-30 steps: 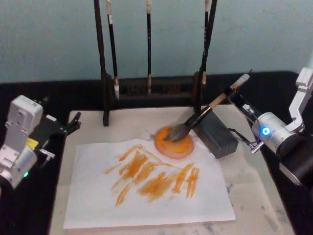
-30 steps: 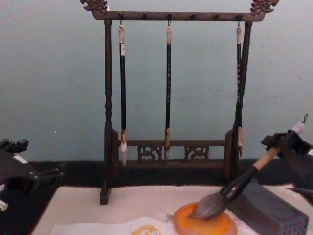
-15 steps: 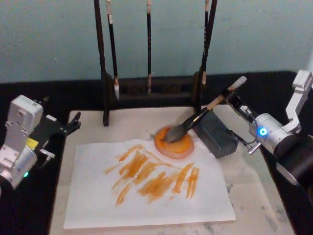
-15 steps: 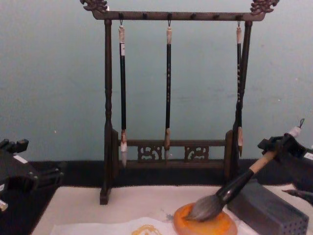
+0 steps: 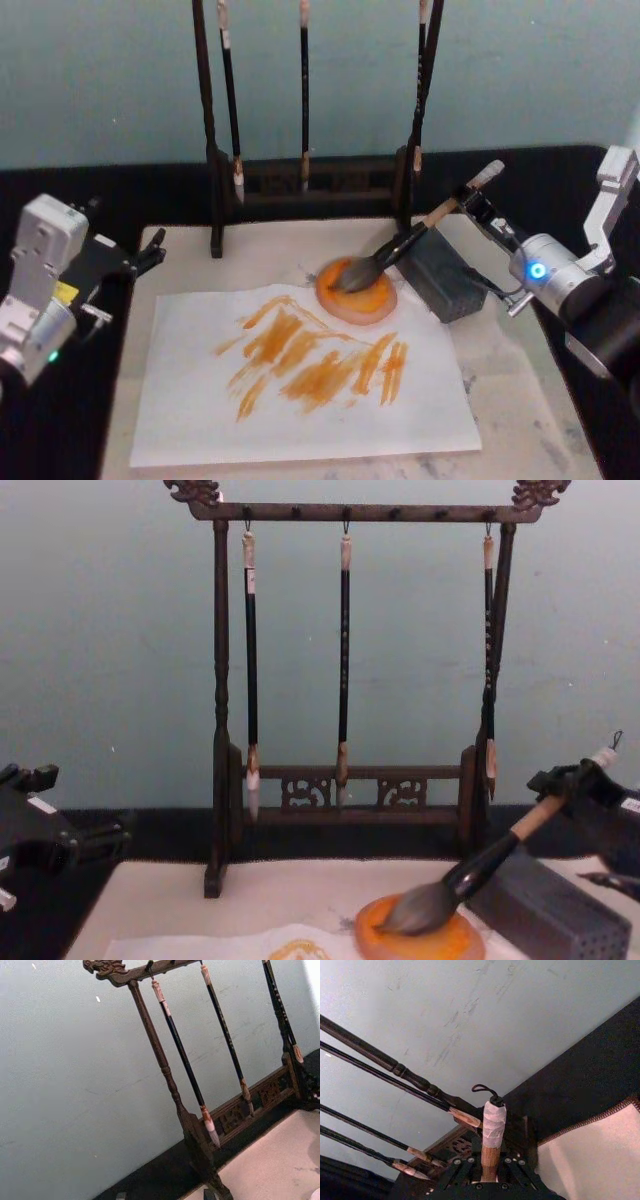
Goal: Pick up the brush from the inkstone, write on the paper, then place the brush back to its original position.
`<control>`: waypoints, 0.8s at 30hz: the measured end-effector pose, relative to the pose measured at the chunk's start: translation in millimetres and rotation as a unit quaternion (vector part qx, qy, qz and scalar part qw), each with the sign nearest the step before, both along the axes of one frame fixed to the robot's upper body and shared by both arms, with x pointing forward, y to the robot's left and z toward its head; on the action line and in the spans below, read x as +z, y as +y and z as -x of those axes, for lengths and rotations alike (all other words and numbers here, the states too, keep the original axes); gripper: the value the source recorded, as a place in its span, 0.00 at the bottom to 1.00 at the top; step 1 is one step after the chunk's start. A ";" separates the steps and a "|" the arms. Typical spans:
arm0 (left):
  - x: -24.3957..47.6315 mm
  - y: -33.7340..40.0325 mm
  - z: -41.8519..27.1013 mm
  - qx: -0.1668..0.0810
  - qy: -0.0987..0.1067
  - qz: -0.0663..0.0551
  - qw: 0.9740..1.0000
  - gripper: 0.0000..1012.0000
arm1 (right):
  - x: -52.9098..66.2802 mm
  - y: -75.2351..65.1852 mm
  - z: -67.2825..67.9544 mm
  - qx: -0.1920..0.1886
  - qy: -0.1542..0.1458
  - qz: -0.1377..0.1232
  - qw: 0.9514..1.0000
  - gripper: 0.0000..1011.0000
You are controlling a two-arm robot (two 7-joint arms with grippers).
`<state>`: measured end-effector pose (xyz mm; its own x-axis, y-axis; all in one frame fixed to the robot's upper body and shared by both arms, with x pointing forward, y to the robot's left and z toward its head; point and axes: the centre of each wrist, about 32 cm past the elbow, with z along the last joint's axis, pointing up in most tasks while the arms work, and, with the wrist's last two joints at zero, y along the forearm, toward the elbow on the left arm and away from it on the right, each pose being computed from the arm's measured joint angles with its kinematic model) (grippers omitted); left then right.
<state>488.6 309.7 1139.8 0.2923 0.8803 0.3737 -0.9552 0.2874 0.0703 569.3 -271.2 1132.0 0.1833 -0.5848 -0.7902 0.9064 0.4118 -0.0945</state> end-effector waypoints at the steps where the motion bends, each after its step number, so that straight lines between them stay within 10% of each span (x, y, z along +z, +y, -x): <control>1: 0.0 0.0 0.0 0.000 0.000 0.000 1.000 0.99 | 0.1 -0.1 -0.1 0.000 0.000 0.001 1.000 0.15; 16: 0.0 0.0 0.0 0.000 0.000 0.000 1.000 0.99 | -0.2 -0.2 0.0 -0.001 0.000 0.000 1.000 0.17; 24: 0.0 0.0 0.0 0.000 0.000 0.000 1.000 0.99 | -0.3 -0.1 0.2 -0.001 0.000 0.000 1.000 0.42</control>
<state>488.6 309.7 1139.8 0.2923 0.8803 0.3737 -0.9552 0.2873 0.0704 569.1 -271.3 1131.7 0.1818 -0.5852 -0.7903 0.9067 0.4107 -0.0955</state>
